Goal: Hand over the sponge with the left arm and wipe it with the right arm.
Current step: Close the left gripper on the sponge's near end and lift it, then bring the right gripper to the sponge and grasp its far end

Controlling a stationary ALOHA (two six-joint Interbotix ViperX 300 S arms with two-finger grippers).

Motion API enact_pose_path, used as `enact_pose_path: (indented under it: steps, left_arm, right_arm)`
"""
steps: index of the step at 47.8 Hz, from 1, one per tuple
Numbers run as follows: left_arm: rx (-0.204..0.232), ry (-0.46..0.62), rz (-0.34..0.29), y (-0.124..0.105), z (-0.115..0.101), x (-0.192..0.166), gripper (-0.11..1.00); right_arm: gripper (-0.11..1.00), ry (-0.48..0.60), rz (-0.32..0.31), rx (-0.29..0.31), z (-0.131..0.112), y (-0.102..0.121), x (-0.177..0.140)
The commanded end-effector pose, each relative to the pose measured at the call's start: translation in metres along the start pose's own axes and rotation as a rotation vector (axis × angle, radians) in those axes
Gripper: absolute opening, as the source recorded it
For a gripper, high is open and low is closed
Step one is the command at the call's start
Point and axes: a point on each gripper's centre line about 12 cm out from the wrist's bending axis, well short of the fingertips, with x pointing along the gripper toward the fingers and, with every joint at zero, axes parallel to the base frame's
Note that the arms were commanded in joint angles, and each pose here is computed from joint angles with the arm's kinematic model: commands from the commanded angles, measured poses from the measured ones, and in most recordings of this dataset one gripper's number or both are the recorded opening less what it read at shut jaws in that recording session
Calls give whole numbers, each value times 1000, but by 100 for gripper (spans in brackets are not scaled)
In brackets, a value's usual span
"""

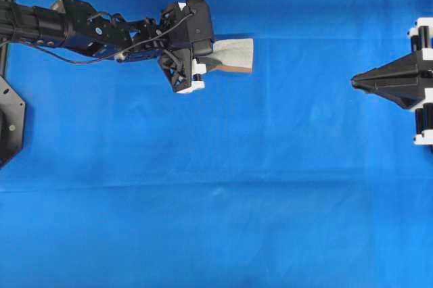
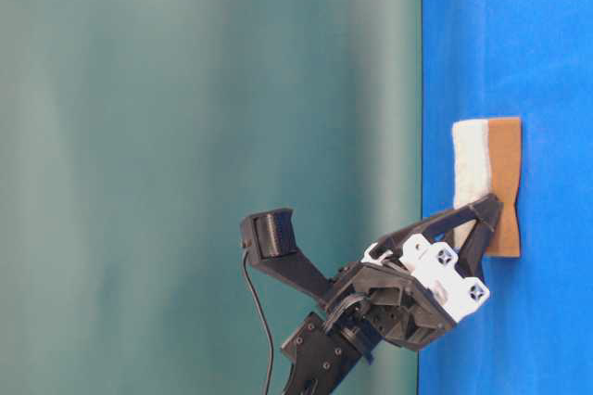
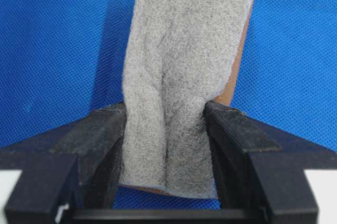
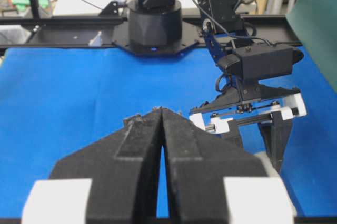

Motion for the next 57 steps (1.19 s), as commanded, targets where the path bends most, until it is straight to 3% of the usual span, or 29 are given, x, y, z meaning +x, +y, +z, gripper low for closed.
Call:
enact_pose_path:
  steps: [1,7,27,35,45,57]
  left_arm:
    - [-12,-24,20,10,12,-5,42]
    - [-13,-11,16,12,18,-13,42]
    - [-38,-67,3,14,75,-92,32]
    - [-29,-64,-55,-11,84,-110,32]
    - [5,-93,-165,-62,98,-122,32]
    - [-11,-104,-237,-95,104,-129,32]
  right_arm:
    - [0,-18,-2,5,7,0,2]
    - [0,-18,-4,5,7,-1,2]
    - [0,-9,-2,5,7,0,2]
    - [0,0,-4,6,8,-1,3]
    - [0,15,-2,5,9,0,4]
    - [0,38,-2,11,8,0,8]
